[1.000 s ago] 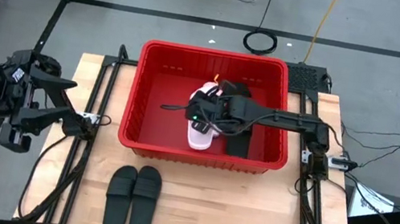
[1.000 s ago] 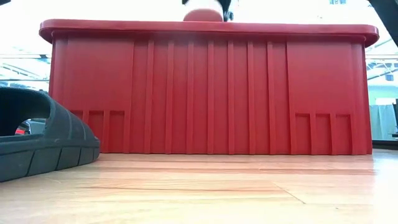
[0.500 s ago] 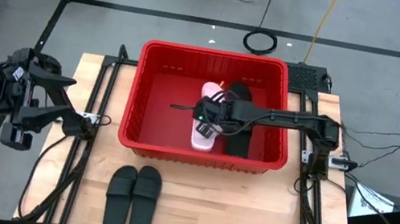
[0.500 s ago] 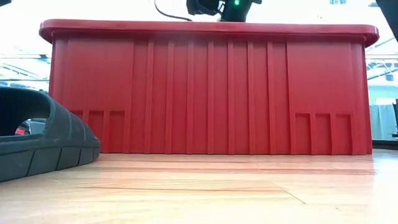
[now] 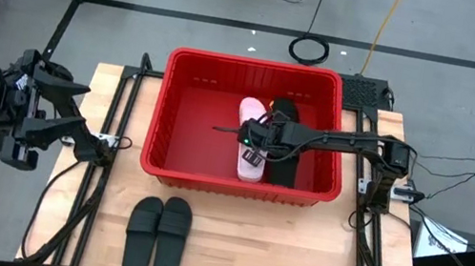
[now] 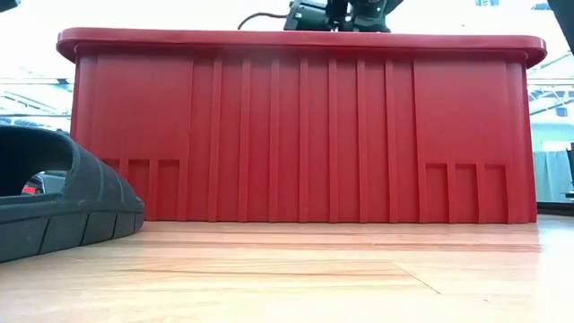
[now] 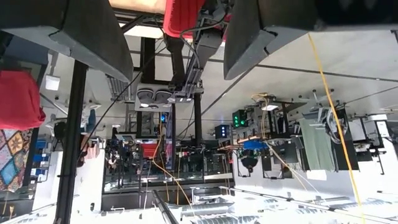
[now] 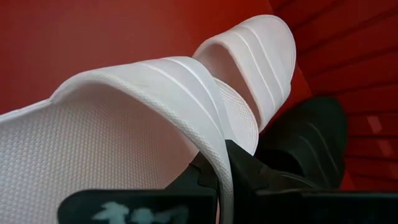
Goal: Pick and place slides into bin
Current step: Put the pink slipper into the red container
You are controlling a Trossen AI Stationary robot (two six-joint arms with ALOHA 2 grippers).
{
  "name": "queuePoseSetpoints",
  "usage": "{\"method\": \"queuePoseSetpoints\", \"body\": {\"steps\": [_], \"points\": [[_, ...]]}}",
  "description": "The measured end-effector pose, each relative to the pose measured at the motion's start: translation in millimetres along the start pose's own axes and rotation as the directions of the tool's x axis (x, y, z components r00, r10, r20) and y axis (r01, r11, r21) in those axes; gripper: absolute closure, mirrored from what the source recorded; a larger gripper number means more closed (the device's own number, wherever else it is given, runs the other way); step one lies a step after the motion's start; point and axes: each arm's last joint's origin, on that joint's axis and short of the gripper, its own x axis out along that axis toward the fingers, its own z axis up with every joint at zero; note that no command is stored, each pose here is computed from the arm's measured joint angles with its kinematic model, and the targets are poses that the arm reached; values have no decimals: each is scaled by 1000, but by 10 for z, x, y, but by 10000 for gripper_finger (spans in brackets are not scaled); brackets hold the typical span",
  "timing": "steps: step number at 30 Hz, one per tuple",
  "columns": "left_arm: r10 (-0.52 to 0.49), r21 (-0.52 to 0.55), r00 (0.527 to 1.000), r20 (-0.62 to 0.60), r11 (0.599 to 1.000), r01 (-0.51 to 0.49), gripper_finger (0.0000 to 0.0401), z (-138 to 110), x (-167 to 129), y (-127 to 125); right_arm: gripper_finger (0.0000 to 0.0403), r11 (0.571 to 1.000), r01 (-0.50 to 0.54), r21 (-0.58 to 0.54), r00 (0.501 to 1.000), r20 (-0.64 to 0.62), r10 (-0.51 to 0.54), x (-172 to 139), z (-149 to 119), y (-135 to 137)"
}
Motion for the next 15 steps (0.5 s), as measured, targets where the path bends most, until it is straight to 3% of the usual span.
{"method": "queuePoseSetpoints", "body": {"steps": [15], "points": [[1,-13,1000,1,1000,-1,146,15,-3,57,392,1000,-1,26,1000,2,1,290,-113,-136]]}}
